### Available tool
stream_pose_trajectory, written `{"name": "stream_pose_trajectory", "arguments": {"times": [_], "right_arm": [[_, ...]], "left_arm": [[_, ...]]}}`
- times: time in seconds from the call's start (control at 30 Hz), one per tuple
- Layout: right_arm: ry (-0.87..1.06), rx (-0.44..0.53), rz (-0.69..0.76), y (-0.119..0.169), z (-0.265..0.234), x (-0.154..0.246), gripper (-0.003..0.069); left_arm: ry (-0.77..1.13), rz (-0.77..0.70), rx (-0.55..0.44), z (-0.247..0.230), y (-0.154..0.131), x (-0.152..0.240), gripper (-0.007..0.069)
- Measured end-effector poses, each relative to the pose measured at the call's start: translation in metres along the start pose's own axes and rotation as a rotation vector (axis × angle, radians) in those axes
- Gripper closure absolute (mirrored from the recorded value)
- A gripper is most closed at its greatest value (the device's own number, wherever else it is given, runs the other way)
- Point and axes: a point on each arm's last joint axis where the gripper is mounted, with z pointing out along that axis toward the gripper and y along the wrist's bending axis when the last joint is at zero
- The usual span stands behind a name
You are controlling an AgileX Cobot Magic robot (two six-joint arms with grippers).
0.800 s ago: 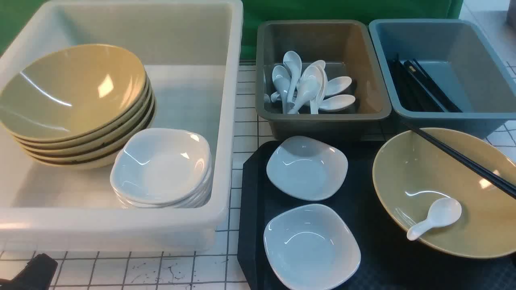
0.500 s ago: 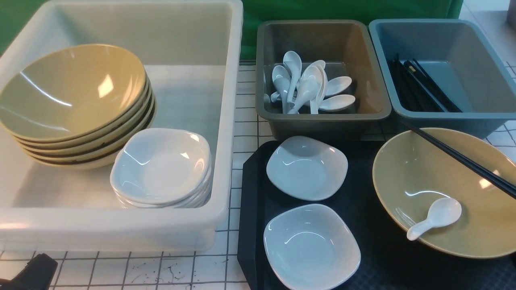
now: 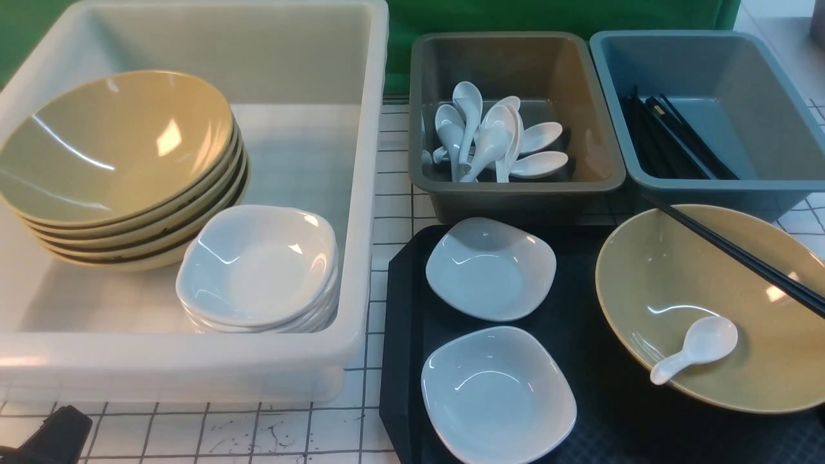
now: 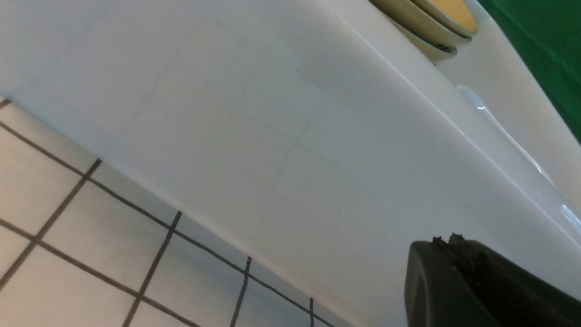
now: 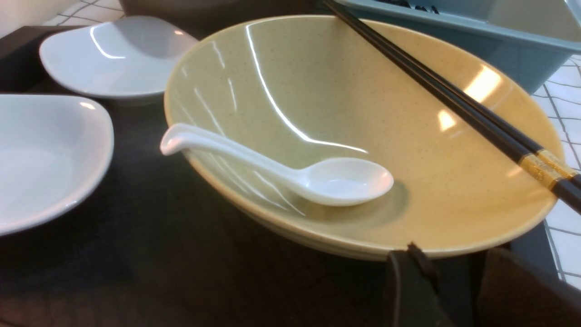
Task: On white black table put chopsticks spoon bowls plates into blue grey white boxes.
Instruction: 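Move the grippers toward the tableware on the black tray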
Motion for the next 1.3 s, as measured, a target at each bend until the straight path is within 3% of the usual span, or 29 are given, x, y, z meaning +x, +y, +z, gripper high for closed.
{"name": "stream_pose_trajectory", "arguments": {"times": [0.13,0.37,0.57,0.73,0.97,1.0,1.03,1.3], "right_arm": [[0.0,0.0,0.0,0.0,0.0,0.0,0.0419],[0.0,0.0,0.0,0.0,0.0,0.0,0.0419],[0.0,0.0,0.0,0.0,0.0,0.0,0.0419],[0.0,0.0,0.0,0.0,0.0,0.0,0.0419],[-0.002,0.001,0.0,0.0,0.0,0.0,0.0419],[-0.004,0.001,0.0,0.0,0.0,0.0,0.0419],[-0.014,0.002,0.012,0.0,0.0,-0.001,0.0419],[-0.126,-0.069,0.579,0.003,0.001,-0.008,0.0419]], "left_arm": [[-0.034,-0.089,0.04,0.0,-0.003,-0.002,0.0626],[-0.098,-0.637,0.195,-0.002,-0.013,-0.013,0.0626],[-0.13,-0.725,0.226,-0.002,-0.014,-0.017,0.0626],[-0.006,-0.544,0.272,-0.016,-0.04,-0.031,0.0626],[0.252,-0.12,0.285,-0.024,-0.092,-0.074,0.0626],[0.263,-0.118,0.284,-0.024,-0.093,-0.075,0.0626],[0.35,-0.008,0.294,-0.022,-0.103,-0.083,0.0626],[0.544,0.216,0.432,-0.01,-0.129,-0.09,0.0626]]}}
